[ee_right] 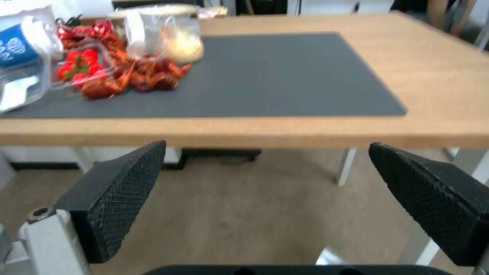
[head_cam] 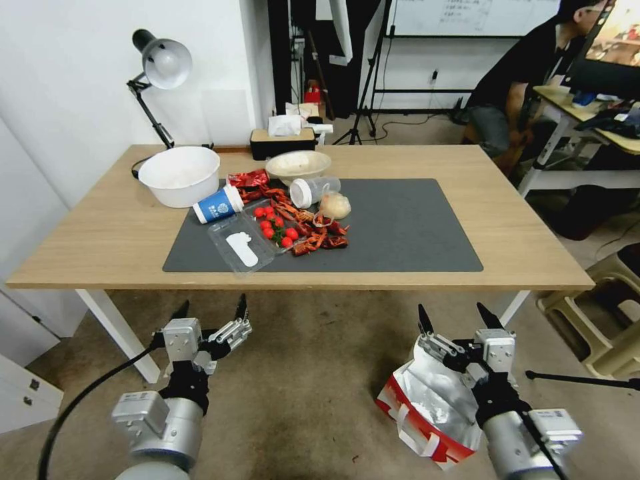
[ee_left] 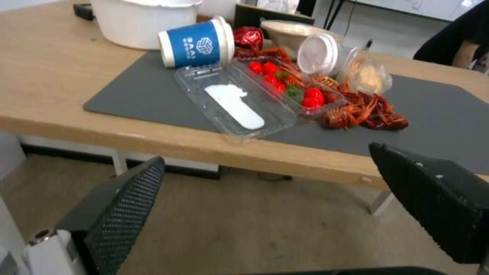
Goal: Pick up the food delivery bag from the floor and place it on the table.
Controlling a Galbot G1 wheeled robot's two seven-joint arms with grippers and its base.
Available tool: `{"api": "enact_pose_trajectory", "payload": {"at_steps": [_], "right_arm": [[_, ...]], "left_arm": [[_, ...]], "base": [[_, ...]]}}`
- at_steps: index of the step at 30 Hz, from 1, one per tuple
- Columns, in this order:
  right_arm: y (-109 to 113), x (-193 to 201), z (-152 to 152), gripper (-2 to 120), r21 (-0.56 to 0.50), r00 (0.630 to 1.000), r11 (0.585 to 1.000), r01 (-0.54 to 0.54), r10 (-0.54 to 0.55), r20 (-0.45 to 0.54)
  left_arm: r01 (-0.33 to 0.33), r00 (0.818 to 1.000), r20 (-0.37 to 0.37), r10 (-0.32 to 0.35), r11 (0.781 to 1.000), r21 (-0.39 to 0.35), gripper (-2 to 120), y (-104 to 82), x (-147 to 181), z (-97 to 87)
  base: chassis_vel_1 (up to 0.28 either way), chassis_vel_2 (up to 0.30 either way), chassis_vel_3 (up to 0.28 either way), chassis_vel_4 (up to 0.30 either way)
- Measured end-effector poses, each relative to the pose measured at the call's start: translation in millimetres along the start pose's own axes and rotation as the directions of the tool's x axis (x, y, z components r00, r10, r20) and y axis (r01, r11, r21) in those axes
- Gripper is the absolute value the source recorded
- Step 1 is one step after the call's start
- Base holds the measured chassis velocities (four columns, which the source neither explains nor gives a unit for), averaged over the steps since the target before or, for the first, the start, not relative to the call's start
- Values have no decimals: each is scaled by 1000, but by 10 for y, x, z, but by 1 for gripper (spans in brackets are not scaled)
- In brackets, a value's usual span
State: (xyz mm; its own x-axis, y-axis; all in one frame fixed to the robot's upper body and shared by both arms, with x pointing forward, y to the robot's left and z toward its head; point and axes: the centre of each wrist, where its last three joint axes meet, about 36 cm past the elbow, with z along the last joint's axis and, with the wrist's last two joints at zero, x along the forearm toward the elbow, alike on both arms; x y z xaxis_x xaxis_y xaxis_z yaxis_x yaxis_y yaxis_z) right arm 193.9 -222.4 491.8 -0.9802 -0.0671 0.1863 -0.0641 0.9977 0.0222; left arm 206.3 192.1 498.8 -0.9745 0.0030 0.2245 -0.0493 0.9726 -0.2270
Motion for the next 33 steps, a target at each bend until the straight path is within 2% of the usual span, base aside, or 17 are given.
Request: {"api": "enact_pose_trajectory", "payload": {"at_steps": [1,2,33], "right_arm": [[0,58,-29,100,-21,998,1000,11,-12,-60],[-1,64,-35,100,-25,997,1000,13,-15,-70],[-7,24,11,100,-13,998,1000,14,-15,-68]], "left_arm": [[3,1000,-23,-2,1000,14,100,-16,15,-10],[8,1000,-27,-7,1000,28,100,-17,27,-2],[39,999,6,-40,997,60,100,-6,43,46]], "base": [[0,0,0,0],[0,0,0,0],[0,0,0,0]]}}
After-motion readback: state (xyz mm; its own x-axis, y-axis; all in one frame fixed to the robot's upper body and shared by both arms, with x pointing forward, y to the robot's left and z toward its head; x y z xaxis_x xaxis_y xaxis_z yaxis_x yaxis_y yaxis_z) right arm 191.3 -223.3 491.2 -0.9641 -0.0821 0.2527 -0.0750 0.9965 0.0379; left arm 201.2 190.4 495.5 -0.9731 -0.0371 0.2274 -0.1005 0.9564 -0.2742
